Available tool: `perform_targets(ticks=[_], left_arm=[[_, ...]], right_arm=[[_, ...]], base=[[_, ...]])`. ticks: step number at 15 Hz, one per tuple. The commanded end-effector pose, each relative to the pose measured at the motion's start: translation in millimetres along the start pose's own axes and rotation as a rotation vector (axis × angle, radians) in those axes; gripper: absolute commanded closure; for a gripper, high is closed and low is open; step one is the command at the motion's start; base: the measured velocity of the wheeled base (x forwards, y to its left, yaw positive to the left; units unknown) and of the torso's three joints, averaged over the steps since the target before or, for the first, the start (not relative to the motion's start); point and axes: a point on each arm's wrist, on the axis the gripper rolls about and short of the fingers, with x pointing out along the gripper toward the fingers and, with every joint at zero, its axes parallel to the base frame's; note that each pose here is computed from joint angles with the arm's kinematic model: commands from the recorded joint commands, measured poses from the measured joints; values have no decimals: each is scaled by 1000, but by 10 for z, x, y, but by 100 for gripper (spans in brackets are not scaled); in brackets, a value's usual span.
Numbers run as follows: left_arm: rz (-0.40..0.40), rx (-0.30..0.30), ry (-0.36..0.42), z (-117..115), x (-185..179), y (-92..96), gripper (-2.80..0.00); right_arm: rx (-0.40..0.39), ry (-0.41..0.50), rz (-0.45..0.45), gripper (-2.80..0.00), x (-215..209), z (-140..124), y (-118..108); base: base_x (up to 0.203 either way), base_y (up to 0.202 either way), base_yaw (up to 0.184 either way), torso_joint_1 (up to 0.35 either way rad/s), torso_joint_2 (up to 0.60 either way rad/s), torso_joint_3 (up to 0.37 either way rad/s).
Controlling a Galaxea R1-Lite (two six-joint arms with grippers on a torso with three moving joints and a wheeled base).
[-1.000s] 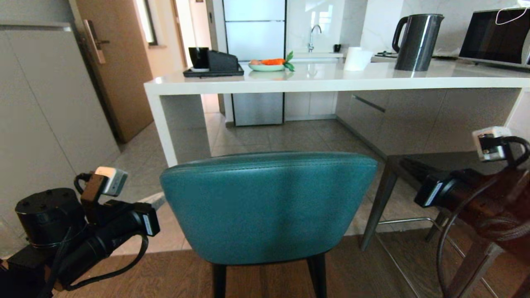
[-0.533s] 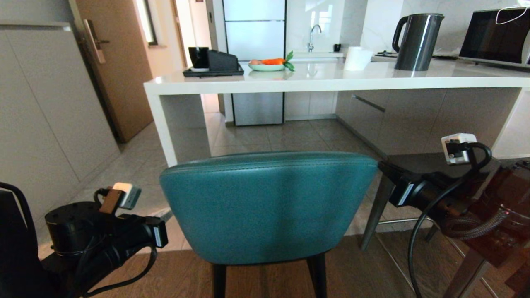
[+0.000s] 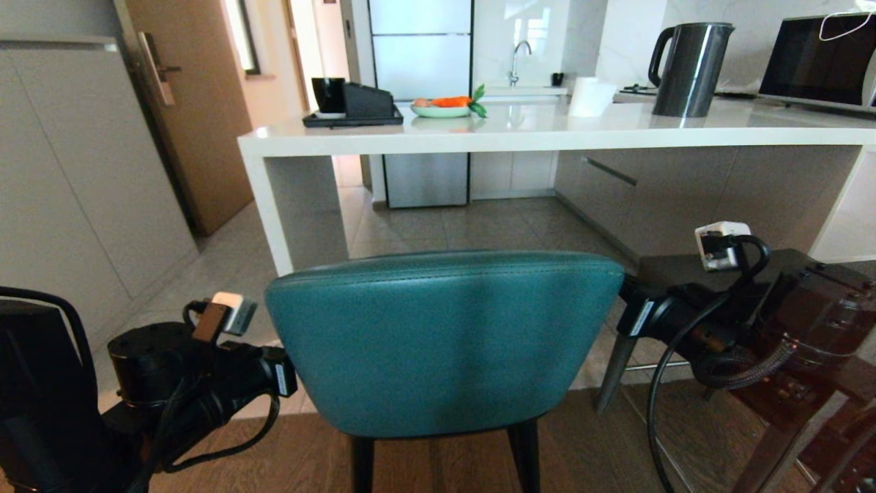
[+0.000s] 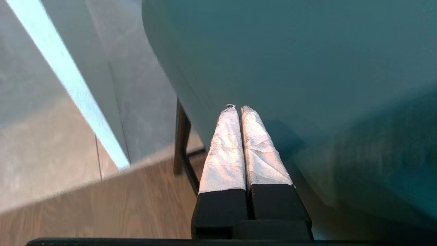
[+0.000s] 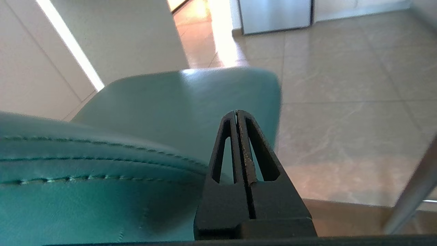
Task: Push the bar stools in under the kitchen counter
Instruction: Push the blue chair back under the dining table
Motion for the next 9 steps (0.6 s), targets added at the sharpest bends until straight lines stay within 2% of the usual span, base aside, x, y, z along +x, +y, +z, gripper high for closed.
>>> perform_targets(ticks=[1,9], left_arm=[[-13,7,-33,42,103,-17,0],[-6,4,-15,-15,157,12,0]], right_arm=[[9,17,12,0,91,-74,34],[6,5,-1,0,572,-182,41]], base=[[0,0,0,0,0,0],[0,0,0,0,0,0]])
